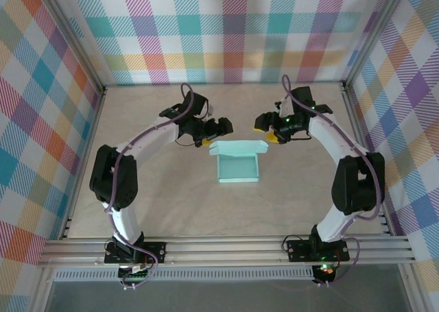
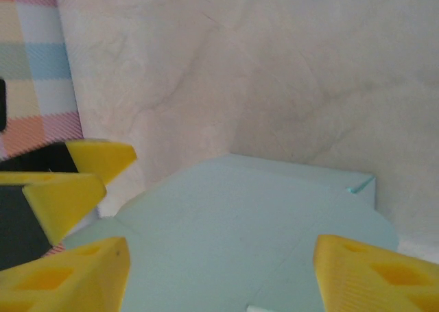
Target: Fold the paper box
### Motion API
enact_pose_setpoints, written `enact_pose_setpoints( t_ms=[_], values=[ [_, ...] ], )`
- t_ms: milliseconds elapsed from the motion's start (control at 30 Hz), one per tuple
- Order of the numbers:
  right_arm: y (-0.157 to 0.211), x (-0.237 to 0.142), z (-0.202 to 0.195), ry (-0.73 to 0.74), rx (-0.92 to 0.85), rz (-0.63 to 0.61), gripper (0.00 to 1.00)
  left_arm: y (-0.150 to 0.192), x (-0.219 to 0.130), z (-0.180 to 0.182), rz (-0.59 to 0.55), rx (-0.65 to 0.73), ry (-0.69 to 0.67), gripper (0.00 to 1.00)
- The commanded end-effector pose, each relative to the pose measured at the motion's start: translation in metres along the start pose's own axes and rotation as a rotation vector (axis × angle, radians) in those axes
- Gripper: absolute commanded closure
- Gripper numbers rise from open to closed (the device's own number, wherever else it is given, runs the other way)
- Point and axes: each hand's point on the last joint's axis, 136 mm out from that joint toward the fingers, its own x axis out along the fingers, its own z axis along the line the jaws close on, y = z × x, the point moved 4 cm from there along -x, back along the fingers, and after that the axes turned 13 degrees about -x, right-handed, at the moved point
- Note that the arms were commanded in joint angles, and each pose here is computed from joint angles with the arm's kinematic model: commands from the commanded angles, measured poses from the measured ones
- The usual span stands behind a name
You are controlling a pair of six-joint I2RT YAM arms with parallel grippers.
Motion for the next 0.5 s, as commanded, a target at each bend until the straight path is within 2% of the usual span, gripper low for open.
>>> enact_pose_setpoints(
  t_ms=[0,167,233,300,467],
  values=[
    [-0.007,-0.042,0.034,0.0,-0.454,-0.093,0.26,-0.011,-0.035,-0.01,-0.081,0.141,0.013,0.04],
    [0.027,-0.063,0.044,0.04,-0.949,-0.096,0.24,-0.014,-0.03,-0.003,-0.046,0.112,0.019,0.03],
    [0.039,-0.066,0.04,0.077,-1.089,-0.075,0.24,-0.013,-0.028,-0.004,-0.036,0.113,0.026,0.02],
    [0.045,-0.066,0.034,0.105,-1.169,-0.026,0.25,-0.014,-0.027,-0.004,-0.031,0.113,0.03,0.02],
    [0.05,-0.053,0.015,0.152,-1.237,0.148,0.28,-0.014,-0.024,-0.006,-0.021,0.114,0.039,0.01]
  ],
)
